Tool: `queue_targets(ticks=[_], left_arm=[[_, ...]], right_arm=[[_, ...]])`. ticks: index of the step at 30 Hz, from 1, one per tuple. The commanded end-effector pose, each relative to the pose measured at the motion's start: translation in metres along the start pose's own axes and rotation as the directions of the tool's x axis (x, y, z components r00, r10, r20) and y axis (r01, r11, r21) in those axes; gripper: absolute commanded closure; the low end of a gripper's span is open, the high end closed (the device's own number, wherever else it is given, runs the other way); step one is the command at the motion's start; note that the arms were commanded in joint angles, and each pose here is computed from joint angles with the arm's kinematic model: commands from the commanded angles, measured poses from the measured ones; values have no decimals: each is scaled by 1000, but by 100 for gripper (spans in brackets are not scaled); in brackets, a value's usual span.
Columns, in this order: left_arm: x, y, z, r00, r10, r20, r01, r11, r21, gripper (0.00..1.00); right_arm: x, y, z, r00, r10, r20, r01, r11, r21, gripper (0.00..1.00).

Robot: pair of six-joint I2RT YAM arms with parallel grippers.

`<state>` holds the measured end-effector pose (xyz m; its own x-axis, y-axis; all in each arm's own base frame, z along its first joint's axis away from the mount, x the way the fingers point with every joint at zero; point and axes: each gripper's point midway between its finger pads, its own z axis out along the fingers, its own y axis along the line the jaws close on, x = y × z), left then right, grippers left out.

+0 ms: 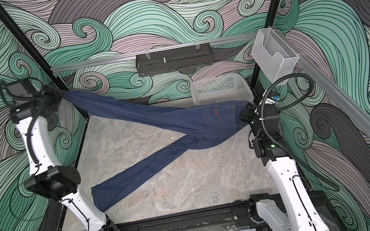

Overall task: Fold and stack the trousers
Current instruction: Flatten out the trousers at the center of the table.

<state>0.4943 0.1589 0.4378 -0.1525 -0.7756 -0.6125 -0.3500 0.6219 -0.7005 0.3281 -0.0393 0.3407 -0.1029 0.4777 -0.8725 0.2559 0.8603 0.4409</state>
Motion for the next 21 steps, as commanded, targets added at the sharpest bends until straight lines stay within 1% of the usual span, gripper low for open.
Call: queue_targets(ticks=[1, 3, 6, 9, 12, 15, 17, 18, 21], left_arm=[[20, 31, -20, 995, -70, -64, 68, 997, -30, 100], [23, 55, -31, 993, -100, -59, 98, 994, -48, 100], [42, 85, -35, 987, -125, -102, 118, 990, -79, 100], [63, 105, -26, 978, -142, -151, 128, 987, -97, 100], [74, 113, -10, 969, -158, -189, 140, 984, -106, 100], [72, 96, 12, 967, -129, -219, 114, 990, -80, 100], [64, 72, 26, 972, -91, -217, 83, 996, -46, 100], [62, 65, 33, 970, -89, -224, 82, 996, -39, 100], [34, 22, 42, 979, -70, -191, 78, 996, 34, 100]], right_arm=[[-26, -11, -12, 995, -23, 102, 17, 998, 63, 100], [-21, -20, -10, 995, -23, 100, 14, 996, 90, 100], [-15, -27, -4, 996, -18, 91, 8, 994, 107, 100], [-9, -27, 8, 997, -3, 77, -5, 995, 104, 100], [-3, -26, 27, 998, 23, 62, -29, 995, 98, 100], [-3, -19, 52, 995, 76, 59, -81, 994, 74, 100], [-13, -8, 72, 991, 113, 74, -116, 992, 41, 100], [-20, 0, 79, 989, 124, 82, -127, 992, 23, 100], [-59, 27, 90, 976, 153, 152, -148, 988, -45, 100]])
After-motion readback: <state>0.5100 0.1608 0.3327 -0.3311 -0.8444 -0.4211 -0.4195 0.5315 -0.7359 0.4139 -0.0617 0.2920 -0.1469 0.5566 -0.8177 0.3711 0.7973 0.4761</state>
